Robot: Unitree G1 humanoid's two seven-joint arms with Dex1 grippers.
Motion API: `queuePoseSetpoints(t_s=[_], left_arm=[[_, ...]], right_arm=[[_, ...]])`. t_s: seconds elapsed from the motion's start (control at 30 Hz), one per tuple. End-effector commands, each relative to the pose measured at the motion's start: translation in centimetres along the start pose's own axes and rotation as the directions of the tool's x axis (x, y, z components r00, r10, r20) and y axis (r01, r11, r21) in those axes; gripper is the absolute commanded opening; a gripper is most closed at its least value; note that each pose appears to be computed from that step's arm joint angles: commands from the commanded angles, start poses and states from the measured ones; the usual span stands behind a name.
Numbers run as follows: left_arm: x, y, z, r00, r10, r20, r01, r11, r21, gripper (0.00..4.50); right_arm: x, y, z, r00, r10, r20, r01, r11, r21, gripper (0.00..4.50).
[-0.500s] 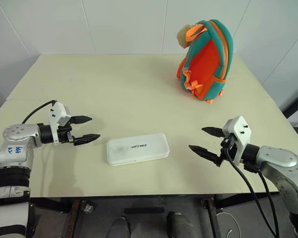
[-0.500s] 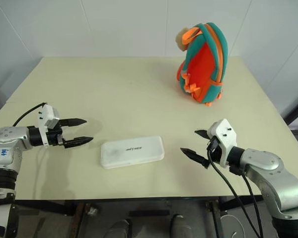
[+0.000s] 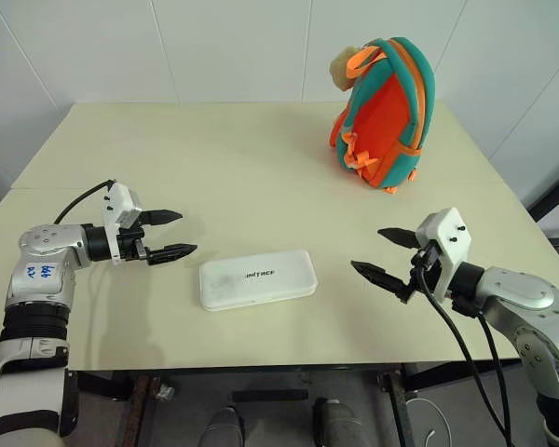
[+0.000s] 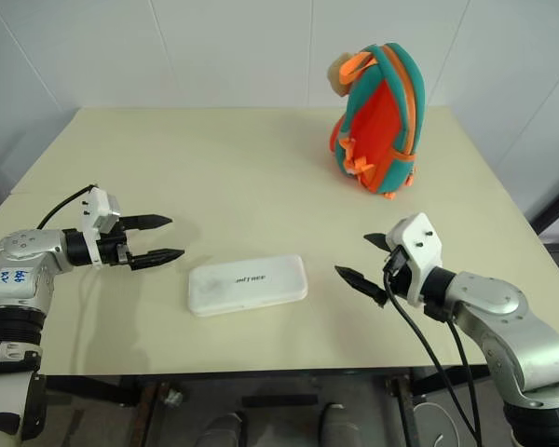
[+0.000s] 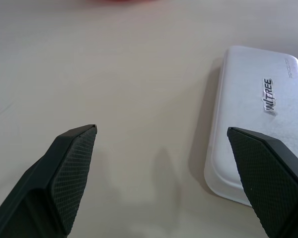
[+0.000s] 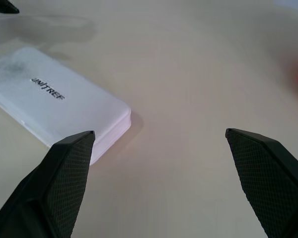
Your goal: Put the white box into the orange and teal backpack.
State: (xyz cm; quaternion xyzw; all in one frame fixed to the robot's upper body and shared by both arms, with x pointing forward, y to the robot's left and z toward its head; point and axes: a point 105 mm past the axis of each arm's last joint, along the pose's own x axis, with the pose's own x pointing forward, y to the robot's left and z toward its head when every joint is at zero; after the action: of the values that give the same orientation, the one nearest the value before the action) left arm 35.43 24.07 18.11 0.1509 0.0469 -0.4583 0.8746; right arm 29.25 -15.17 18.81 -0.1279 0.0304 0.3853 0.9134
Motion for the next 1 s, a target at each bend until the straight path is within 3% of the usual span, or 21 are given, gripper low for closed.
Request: queuePoseSetpoints(t_s=[0.03,0.07,0.17,0.53,0.57,0.77,1.0], left_arm=[[-1.0,0.6,0.7,0.999,0.054,0.007,-0.054,0.998,0.037,4.50],[-1.2,0.6,0.6,0.998,0.055,0.006,-0.055,0.998,0.037,4.50],[-1.2,-0.3,0.3,0.998,0.056,-0.010,-0.056,0.998,0.001,3.88],[-3.1,-3.8,-2.4,0.970,-0.036,-0.239,-0.041,0.950,-0.310,0.32],[-3.3,-4.1,-2.5,0.967,-0.052,-0.251,-0.037,0.941,-0.337,0.07],[-3.4,-5.8,-2.9,0.967,-0.110,-0.232,-0.034,0.842,-0.539,0.07],[-2.3,-6.1,-3.3,0.988,-0.085,-0.127,-0.001,0.830,-0.558,0.07]], right_arm=[[0.8,0.2,0.3,1.000,0.017,-0.004,-0.017,1.000,-0.012,4.45],[1.1,0.3,0.2,1.000,0.024,-0.011,-0.025,1.000,-0.017,4.45],[1.5,-0.3,-1.3,0.997,-0.010,-0.082,0.008,1.000,-0.023,3.83],[4.5,-2.3,-3.8,0.986,-0.079,-0.145,0.071,0.995,-0.064,0.03],[4.7,-2.2,-4.0,0.986,-0.073,-0.149,0.064,0.996,-0.064,0.00],[5.9,-1.3,-4.7,0.986,-0.022,-0.167,0.015,0.999,-0.045,0.00],[6.7,-0.1,-5.2,0.981,0.034,-0.192,-0.040,0.999,-0.028,0.00]])
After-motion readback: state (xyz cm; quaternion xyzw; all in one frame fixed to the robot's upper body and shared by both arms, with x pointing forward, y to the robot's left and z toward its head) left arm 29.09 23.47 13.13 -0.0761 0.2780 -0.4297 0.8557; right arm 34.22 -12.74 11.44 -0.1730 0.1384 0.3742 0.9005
